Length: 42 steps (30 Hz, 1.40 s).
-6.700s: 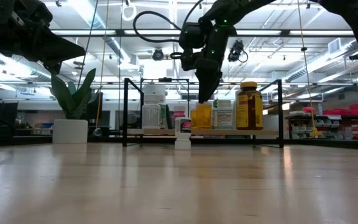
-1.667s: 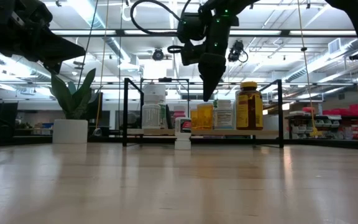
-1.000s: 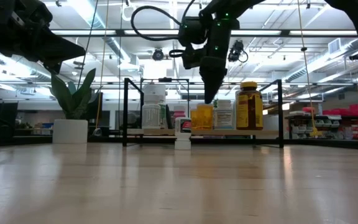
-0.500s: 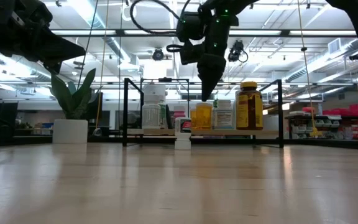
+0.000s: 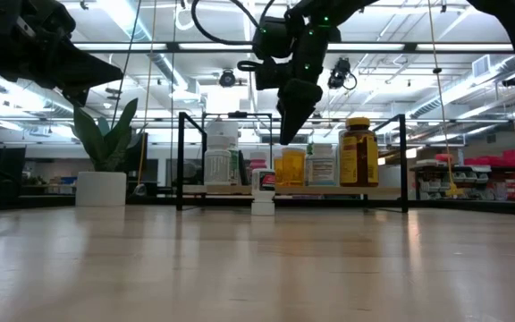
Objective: Pick and place medicine bottles onto shelf by color
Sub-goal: Close the yellow pill bottle
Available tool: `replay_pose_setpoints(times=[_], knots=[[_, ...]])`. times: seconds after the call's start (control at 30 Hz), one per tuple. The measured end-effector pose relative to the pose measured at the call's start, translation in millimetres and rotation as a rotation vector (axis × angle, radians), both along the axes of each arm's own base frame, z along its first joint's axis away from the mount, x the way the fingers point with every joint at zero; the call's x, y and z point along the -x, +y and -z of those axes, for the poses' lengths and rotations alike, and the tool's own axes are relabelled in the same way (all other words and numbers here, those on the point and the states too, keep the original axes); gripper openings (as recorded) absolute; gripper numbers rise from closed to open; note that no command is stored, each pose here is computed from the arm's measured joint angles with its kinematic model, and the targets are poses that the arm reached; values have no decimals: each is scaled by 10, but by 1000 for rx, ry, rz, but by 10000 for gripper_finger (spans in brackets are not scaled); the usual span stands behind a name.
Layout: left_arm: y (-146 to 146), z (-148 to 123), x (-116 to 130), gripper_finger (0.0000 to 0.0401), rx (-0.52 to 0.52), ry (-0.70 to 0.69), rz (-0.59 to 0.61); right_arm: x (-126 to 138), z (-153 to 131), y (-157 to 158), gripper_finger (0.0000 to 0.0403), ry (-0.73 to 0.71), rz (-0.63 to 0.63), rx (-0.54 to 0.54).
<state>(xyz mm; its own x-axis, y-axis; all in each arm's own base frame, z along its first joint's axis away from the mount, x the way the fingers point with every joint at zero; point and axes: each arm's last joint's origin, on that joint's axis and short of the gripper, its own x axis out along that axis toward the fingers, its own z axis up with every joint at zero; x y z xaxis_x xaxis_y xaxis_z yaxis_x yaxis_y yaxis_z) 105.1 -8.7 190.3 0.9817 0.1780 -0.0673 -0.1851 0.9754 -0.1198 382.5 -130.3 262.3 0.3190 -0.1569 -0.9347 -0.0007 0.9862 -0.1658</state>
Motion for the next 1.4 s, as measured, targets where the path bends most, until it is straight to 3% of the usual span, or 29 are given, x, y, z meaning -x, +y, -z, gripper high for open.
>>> replay_pose_setpoints(times=[0.4, 0.83, 0.93, 1.1, 1.4], knots=[[0, 0, 0, 35, 0, 0, 0, 28, 74, -37, 250, 5, 1, -45], [0, 0, 0, 30, 0, 0, 0, 18, 45, -64, 250, -16, 31, 10], [0, -1, 0, 34, 0, -1, 0, 28, -69, -37, 249, -73, 46, 12], [0, 0, 0, 34, 0, 0, 0, 139, -337, 104, 242, -291, 35, 49], [0, -1, 0, 26, 0, -1, 0, 474, 153, 258, 217, -573, 218, 182]])
